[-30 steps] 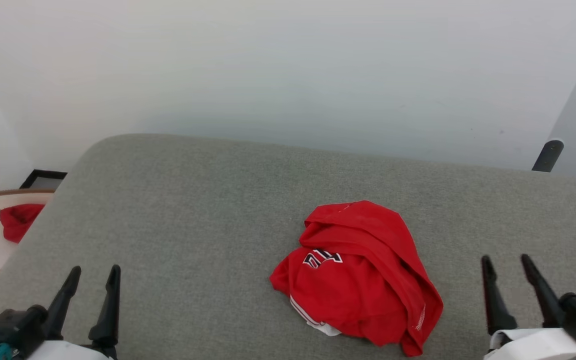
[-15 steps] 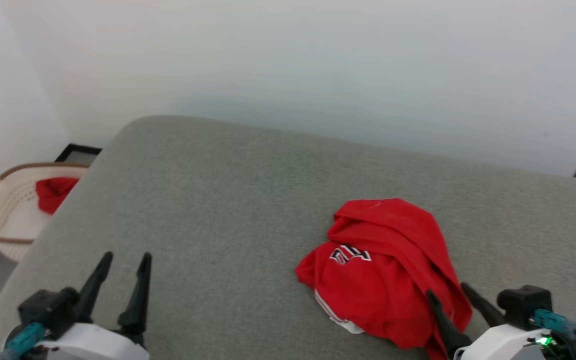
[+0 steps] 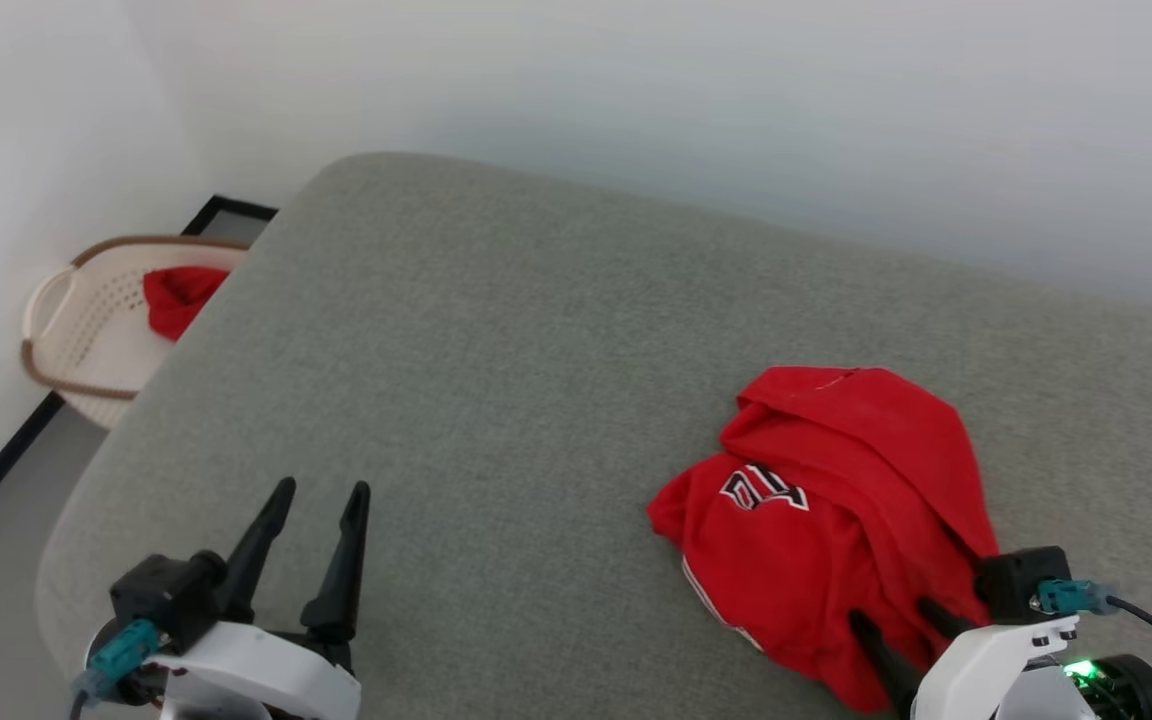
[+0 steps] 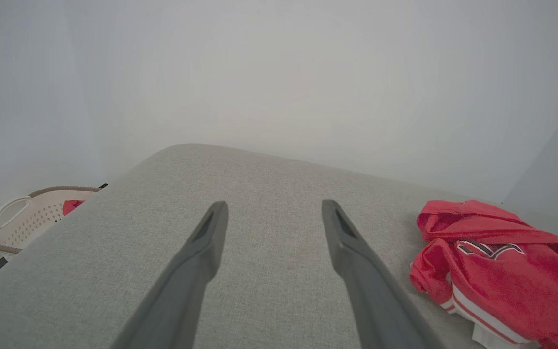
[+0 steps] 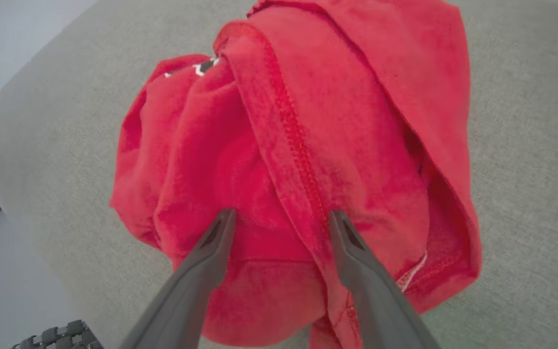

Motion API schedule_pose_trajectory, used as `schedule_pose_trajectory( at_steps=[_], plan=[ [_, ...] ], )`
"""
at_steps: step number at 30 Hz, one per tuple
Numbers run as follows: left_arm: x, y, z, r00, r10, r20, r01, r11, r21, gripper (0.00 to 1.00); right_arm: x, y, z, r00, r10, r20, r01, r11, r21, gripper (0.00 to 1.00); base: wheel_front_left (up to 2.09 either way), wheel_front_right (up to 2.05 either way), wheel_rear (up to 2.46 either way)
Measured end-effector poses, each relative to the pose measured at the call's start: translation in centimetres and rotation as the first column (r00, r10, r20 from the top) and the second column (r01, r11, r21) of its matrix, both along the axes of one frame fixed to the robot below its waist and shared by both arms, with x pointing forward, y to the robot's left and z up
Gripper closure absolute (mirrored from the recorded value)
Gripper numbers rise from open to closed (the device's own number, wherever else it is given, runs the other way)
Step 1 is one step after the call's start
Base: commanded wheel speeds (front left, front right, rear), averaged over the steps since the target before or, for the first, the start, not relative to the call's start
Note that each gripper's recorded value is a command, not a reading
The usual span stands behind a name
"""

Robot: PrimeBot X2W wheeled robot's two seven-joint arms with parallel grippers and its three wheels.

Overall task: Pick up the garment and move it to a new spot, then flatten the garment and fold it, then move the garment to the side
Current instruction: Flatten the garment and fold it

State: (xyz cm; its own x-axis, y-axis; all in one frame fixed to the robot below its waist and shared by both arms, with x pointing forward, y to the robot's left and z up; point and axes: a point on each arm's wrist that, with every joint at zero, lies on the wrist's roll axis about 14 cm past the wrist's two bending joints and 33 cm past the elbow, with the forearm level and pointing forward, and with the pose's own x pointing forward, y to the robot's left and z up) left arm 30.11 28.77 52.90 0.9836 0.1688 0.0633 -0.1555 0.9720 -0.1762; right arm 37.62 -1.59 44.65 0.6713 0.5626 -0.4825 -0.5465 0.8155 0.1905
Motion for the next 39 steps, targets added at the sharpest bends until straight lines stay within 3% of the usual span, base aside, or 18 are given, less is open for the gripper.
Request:
schedule_pose_trajectory(
  at_steps=[1, 2, 3, 4, 5, 12, 19, 29, 39],
  plan=[
    [-0.1, 0.1, -0.2, 1.0, 0.006, -0.006, -0.006, 1.0, -0.002, 0.0, -0.1, 0.2, -0.5, 1.0, 0.007, -0.022, -0.007, 1.0, -0.009, 0.0, 0.0, 0.0, 0.0],
    [-0.2, 0.3, -0.4, 1.0, 0.012, -0.01, -0.012, 1.0, -0.003, 0.0, -0.2, 0.3, -1.0, 0.999, 0.013, -0.043, -0.013, 1.0, -0.016, 0.13, 0.0, 0.0, 0.0],
    [-0.3, 0.4, -0.5, 1.0, 0.016, -0.012, -0.016, 1.0, -0.003, 0.0, -0.2, 0.5, -1.3, 0.998, 0.018, -0.058, -0.019, 1.0, -0.021, 0.59, 0.0, 0.0, 0.0],
    [-0.3, 0.5, -0.6, 1.0, 0.019, -0.014, -0.019, 1.0, -0.003, 0.0, -0.1, 0.7, -1.4, 0.998, 0.023, -0.063, -0.024, 0.999, -0.022, 0.86, 0.0, 0.0, 0.0],
    [-0.5, 0.7, -0.6, 1.0, 0.024, -0.017, -0.024, 1.0, -0.003, 0.0, 0.1, 0.9, -1.3, 0.998, 0.025, -0.062, -0.027, 0.999, -0.02, 1.0, 0.0, 0.0, 0.0],
    [-1.0, 1.2, -0.5, 0.999, 0.041, -0.009, -0.041, 0.999, -0.001, 0.0, 0.9, 1.1, 0.6, 0.998, -0.006, -0.054, 0.009, 0.999, 0.047, 1.0, 0.0, 0.0, 0.0],
    [-1.2, 1.2, -0.3, 0.999, 0.037, -0.001, -0.037, 0.999, -0.006, 0.0, 4.6, -0.1, 6.1, 0.991, -0.097, 0.093, 0.083, 0.986, 0.144, 1.0, 0.0, 0.0, 0.0],
    [-0.7, 0.5, -0.7, 1.0, 0.024, -0.01, -0.024, 1.0, -0.018, 0.0, 10.3, -0.5, 8.7, 0.965, -0.139, 0.222, 0.113, 0.985, 0.128, 1.0, 0.0, 0.0, 0.0],
    [0.6, -0.1, -1.5, 0.999, 0.016, -0.029, -0.017, 0.999, -0.03, 0.0, 16.1, -1.3, 6.6, 0.955, -0.177, 0.239, 0.167, 0.984, 0.065, 1.0, 0.0, 0.0, 0.0]
  ],
)
